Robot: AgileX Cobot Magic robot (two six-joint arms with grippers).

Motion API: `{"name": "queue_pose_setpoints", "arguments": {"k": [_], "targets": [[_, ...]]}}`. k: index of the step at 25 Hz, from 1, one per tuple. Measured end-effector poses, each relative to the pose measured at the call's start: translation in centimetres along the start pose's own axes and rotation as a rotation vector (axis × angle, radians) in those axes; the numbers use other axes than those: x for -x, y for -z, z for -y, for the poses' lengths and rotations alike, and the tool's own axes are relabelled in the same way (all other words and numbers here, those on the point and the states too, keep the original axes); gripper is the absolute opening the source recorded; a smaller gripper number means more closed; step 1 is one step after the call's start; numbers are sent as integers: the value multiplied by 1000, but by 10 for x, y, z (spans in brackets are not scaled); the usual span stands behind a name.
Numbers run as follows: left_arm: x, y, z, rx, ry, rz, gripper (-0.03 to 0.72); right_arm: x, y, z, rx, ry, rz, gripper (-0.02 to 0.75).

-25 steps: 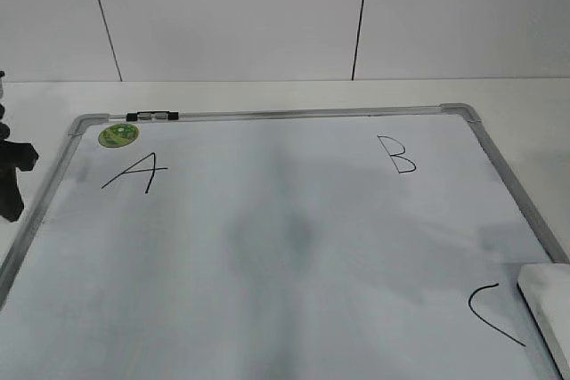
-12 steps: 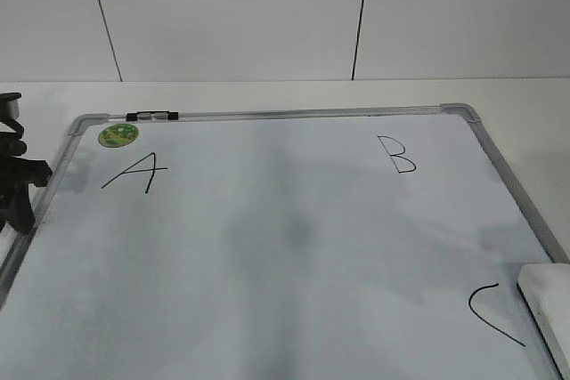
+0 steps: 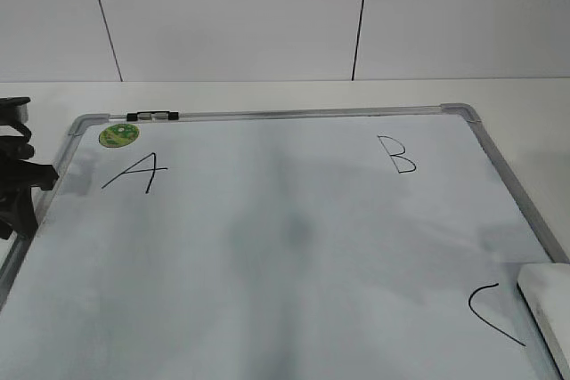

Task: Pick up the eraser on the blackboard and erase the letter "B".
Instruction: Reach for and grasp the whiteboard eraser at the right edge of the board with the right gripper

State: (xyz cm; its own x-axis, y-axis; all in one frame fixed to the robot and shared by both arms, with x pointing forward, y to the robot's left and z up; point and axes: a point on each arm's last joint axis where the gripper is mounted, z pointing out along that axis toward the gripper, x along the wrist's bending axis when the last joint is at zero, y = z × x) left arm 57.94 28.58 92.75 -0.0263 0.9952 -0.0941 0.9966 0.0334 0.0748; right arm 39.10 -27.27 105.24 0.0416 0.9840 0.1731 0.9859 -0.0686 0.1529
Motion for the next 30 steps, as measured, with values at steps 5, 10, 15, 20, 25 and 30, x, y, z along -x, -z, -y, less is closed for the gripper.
{"name": "queue_pose_setpoints", "arguments": {"k": [5,10,15,20,25,30], "targets": [[1,0,0,0,4,7,73,0,0,0,0,0,0,584],[2,0,0,-2,14,13,37,1,0,0,1,2,8,584],[2,0,0,-2,15,13,36,8,0,-1,9,31,91,586],[2,0,0,-2,15,13,36,10,0,-2,9,34,110,619],[2,0,0,-2,17,15,36,10,-8,-10,2,31,112,627],[2,0,0,-2,17,15,36,10,-19,-19,-27,25,116,627]]}}
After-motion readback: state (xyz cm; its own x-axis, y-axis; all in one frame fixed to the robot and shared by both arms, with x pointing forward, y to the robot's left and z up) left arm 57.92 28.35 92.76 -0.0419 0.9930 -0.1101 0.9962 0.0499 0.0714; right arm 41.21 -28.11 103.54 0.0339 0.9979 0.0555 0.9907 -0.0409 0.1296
